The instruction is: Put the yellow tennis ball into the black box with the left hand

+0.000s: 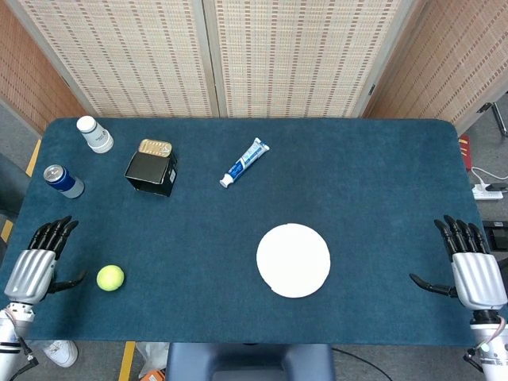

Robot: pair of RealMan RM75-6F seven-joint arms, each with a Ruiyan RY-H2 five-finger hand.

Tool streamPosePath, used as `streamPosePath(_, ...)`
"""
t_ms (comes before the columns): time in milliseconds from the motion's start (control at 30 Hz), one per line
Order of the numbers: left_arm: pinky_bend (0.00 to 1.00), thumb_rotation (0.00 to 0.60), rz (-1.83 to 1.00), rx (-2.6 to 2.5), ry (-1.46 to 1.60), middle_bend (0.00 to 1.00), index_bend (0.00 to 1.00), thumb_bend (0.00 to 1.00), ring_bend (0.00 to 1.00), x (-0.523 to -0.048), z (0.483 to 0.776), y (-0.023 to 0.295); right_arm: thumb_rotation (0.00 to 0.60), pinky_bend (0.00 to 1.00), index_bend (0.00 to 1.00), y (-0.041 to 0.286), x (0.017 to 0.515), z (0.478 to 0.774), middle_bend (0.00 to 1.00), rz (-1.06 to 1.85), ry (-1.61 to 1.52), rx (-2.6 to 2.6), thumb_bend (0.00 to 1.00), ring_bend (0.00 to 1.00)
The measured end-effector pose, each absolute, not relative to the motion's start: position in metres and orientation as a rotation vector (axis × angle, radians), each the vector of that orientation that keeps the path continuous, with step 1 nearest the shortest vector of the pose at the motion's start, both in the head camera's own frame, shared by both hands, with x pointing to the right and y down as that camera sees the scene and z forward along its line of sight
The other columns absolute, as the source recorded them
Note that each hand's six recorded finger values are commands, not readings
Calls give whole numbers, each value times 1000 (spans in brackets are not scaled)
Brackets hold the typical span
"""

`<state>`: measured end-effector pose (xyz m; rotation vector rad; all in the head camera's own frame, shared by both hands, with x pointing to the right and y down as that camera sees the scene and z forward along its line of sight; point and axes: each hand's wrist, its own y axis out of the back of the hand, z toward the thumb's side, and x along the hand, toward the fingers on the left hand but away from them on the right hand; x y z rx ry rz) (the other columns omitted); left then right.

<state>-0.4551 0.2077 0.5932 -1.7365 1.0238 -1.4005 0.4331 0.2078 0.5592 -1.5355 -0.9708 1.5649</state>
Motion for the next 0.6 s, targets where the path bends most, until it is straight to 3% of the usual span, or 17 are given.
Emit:
streamPosePath(33, 166, 371, -1389, -1734, 1031, 94, 116, 229, 75, -454, 592, 207, 521, 0, 50, 207, 433, 560, 0, 1565, -969, -1536, 0, 0)
streamPosePath(67, 380, 324, -1365, -1728, 1048, 271, 298, 220, 249, -453, 590, 205, 521, 0, 50, 207, 432, 560, 0, 1565, -966, -1538, 0, 0)
streamPosePath(100, 670, 248, -1339, -1721, 1069, 570, 592, 198, 547, -452, 588, 204, 522, 0, 50, 207, 432, 561, 0, 1566, -964, -1539, 0, 0)
streamPosePath(133, 895, 178, -1306, -1712, 1096, 832, 842, 170, 822, -451, 585, 202, 522, 0, 50, 207, 431, 562, 0, 1566, -962, -1541, 0, 0)
streamPosePath(167, 996, 127, -1252, -1700, 1136, 984, 985, 149, 983, -449, 581, 200, 522, 0, 50, 207, 431, 562, 0, 1567, -959, -1543, 0, 0)
streamPosePath(233, 1000, 167, -1165, -1684, 1194, 1000, 1000, 144, 1000, -448, 575, 198, 522, 0, 50, 207, 431, 563, 0, 1568, -956, -1545, 0, 0)
streamPosePath(333, 1000, 394, -1070, -1668, 1237, 1000, 1000, 177, 1000, -450, 573, 200, 522, 0, 50, 207, 431, 562, 0, 1564, -961, -1546, 0, 0)
streamPosePath(433, 1000, 559, -1080, -1675, 1209, 1000, 1000, 230, 1000, -448, 581, 205, 521, 0, 50, 206, 432, 562, 0, 1562, -966, -1546, 0, 0)
streamPosePath(500, 1000, 598, -1111, -1690, 1177, 1000, 1000, 262, 1000, -446, 587, 209, 521, 0, 50, 206, 432, 561, 0, 1559, -966, -1546, 0, 0)
streamPosePath(600, 1000, 600, -1134, -1692, 1156, 1000, 1000, 280, 1000, -444, 589, 212, 521, 0, 50, 207, 431, 562, 0, 1557, -962, -1547, 0, 0)
